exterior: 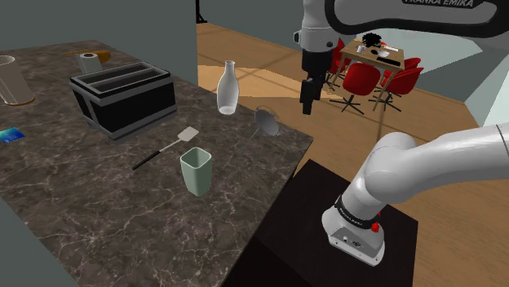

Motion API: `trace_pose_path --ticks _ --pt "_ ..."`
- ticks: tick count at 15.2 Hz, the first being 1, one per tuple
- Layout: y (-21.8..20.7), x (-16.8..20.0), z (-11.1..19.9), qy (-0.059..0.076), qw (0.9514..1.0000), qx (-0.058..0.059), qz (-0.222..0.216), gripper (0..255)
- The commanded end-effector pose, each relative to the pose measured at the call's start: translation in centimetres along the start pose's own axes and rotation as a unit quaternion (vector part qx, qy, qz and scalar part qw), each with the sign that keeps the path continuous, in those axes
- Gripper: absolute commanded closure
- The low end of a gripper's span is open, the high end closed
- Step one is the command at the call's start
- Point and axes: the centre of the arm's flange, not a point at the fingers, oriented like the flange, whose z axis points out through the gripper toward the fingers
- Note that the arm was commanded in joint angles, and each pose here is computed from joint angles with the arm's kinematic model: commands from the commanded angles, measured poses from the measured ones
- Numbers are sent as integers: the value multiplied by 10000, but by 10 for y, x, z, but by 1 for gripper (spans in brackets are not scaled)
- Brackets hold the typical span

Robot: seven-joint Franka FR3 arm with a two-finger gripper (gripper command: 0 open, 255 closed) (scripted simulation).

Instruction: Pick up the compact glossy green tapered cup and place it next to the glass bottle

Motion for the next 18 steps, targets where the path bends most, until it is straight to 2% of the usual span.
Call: trace_pose_path --ticks 1,18 --pt "0 0 0 0 10000 0 0 0" --pt "-147 144 48 305 9990 298 145 0"
